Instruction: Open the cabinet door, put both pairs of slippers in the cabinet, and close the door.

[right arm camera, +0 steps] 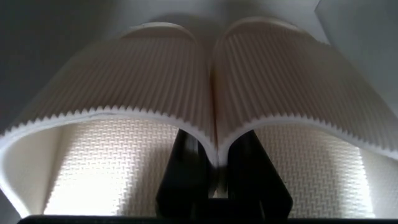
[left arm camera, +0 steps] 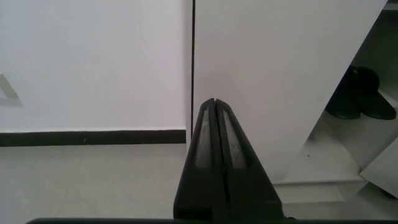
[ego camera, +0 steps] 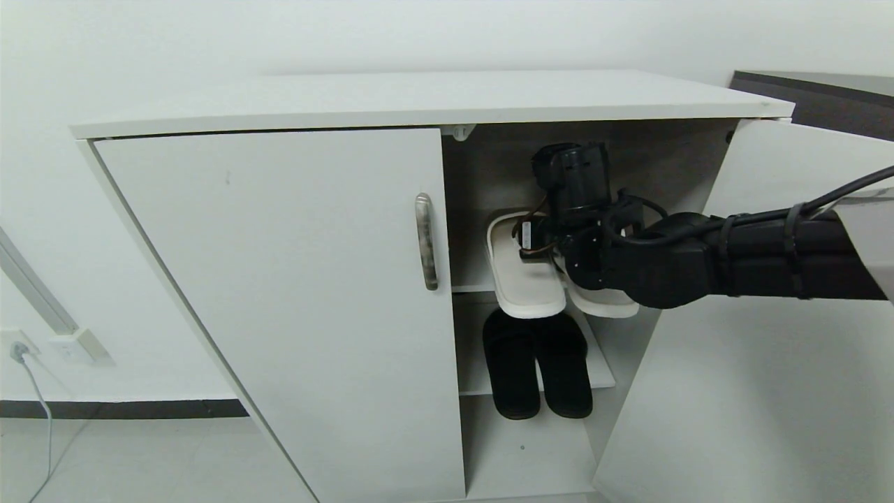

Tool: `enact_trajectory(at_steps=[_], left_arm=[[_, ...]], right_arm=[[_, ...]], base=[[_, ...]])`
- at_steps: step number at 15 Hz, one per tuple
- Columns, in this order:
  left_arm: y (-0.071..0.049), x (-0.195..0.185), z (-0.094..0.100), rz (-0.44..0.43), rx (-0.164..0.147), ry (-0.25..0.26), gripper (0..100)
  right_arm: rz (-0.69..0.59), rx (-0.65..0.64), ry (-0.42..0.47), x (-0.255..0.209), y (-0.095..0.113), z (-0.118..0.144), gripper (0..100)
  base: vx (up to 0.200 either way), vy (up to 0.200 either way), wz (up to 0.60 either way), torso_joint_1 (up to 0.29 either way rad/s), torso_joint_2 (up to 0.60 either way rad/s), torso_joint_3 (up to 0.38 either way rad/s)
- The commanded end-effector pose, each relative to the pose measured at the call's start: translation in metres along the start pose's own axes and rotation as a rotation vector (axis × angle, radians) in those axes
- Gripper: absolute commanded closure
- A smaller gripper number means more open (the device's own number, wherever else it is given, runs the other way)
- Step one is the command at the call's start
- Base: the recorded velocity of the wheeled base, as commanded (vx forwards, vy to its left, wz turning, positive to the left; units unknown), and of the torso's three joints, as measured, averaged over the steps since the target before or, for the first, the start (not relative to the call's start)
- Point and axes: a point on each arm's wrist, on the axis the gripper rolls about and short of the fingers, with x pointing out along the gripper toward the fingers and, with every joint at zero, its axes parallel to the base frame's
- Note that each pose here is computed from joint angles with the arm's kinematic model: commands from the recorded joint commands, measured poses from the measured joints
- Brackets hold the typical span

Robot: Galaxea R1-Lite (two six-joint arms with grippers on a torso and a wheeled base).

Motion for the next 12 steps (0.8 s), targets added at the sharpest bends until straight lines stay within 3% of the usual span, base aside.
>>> enact_trajectory(at_steps=[1,12], left_arm=[[0.0,0.0,0.0,0.001,-0.001,0.001,100],[0.0,0.0,0.0,0.002,-0.001,0.001,100]], right_arm=[[-0.011,0.007,-0.008,0.01,0.001,0.002,100],[-0.034,0.01,-0.004,0.034,0.004,-0.002,100]], base=[[0.0,0.0,0.0,0.0,0.0,0.0],[0.0,0.0,0.0,0.0,0.0,0.0]])
